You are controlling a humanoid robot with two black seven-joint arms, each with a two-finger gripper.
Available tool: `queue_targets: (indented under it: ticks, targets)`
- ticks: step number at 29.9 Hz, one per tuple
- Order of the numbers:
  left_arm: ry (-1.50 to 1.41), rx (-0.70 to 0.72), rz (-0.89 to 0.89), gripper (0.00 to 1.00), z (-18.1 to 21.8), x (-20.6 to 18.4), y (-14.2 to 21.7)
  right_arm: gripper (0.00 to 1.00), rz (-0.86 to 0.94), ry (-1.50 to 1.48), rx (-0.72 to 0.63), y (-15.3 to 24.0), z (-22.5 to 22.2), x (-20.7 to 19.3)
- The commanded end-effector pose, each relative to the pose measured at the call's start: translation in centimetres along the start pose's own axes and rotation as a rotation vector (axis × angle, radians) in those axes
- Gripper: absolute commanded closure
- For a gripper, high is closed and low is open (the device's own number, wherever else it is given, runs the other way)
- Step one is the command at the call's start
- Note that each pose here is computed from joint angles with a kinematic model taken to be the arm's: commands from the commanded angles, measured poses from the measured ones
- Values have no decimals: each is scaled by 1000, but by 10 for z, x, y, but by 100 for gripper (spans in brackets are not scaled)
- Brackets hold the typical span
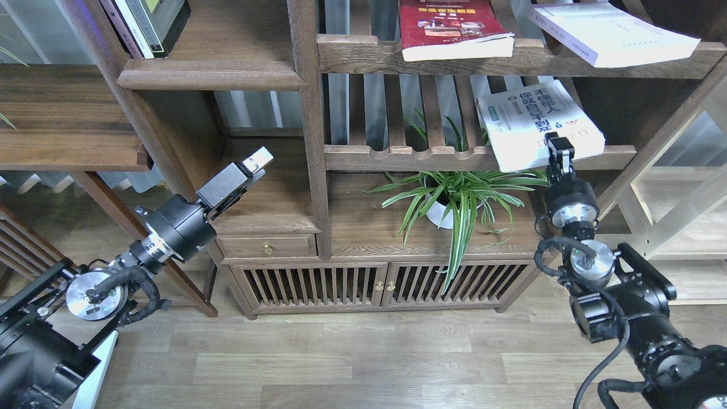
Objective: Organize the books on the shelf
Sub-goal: 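Pull the white paperback off the shelf with the right gripper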
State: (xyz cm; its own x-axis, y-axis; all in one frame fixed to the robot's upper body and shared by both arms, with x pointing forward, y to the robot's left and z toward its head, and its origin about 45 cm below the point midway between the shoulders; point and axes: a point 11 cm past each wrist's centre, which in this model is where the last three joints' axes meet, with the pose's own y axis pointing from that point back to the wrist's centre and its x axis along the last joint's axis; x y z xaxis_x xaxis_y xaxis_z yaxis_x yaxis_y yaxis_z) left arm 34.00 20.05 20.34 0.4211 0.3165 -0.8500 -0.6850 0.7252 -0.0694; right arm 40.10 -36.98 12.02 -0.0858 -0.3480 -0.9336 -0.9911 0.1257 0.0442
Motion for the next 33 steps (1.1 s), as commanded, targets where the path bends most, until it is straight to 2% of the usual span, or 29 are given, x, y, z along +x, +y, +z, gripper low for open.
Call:
queue_targets:
  ticks: [1,11,29,33]
  targets:
    - [5,2,-2,1,-3,0,-1,96,-37,-16,-1,11,-2,7]
    - [12,1,-6,1,-5,-1,-3,96,-38,-73,-1,37,0,21]
    - [91,4,-1,1,-35,4,-1,96,-111,-214,-95,84,39,4]
    - [135,-3,-30,1,-48,-2,-11,96,-124,-239,-127,91,52,-2]
